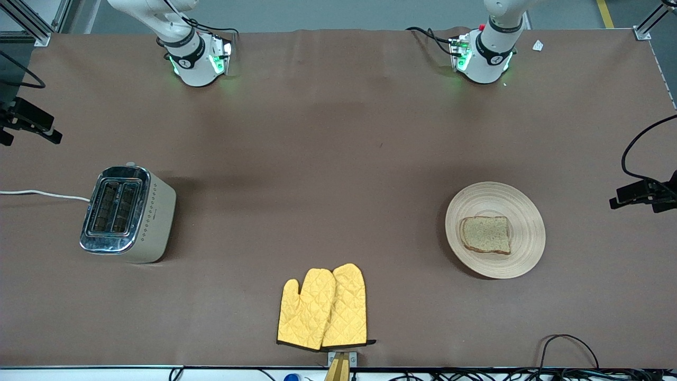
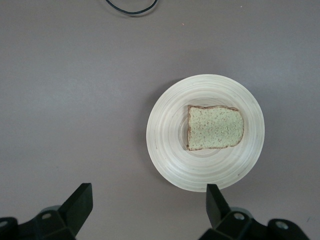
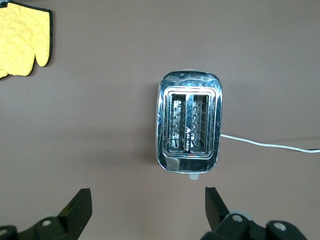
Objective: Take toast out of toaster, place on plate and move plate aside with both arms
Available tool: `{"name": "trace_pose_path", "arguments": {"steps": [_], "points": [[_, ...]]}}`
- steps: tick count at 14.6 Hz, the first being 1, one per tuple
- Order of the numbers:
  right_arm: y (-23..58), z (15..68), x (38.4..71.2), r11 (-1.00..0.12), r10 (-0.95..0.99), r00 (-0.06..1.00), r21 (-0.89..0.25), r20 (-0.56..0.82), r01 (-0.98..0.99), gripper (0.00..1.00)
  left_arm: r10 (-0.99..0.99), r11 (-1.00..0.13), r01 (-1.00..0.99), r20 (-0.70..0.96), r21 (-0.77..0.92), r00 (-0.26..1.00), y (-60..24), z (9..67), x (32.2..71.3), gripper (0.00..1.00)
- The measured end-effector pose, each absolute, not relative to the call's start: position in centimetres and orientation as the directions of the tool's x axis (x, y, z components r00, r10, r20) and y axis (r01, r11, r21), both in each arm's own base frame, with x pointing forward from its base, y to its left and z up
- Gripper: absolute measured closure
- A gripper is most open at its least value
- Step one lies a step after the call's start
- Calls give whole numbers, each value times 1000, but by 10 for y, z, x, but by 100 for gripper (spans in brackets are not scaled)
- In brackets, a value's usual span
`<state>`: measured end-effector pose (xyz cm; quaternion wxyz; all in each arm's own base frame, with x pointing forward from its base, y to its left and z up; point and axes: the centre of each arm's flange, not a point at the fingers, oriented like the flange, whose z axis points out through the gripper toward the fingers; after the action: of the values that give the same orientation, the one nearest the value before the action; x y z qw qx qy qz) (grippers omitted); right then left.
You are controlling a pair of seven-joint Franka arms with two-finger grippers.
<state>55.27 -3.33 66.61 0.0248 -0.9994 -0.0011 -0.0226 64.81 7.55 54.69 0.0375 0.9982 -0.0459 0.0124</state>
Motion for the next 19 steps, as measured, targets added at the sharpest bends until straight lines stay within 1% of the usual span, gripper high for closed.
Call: {"name": "trace_pose_path", "arguments": {"steps": [3,5,8,16,19], "points": [[-33,666,553,-999,1,999,-49,45,3,0,-103,-995,-103,-5,18,995,55,575,628,0],[-35,666,553,-999,1,999,-38,43,2,0,-110,-994,-110,2,-21,994,40,601,612,0],[-35,666,553,-1000,4,999,-19,42,4,0,-116,-992,-117,-7,-38,993,22,627,582,0],[-33,665,553,-1000,6,999,-17,39,7,0,-74,-997,-73,-33,30,997,-23,624,533,0],[-34,665,553,-1000,6,999,-16,39,6,0,-90,-995,-89,-30,34,995,-48,627,523,0]]}}
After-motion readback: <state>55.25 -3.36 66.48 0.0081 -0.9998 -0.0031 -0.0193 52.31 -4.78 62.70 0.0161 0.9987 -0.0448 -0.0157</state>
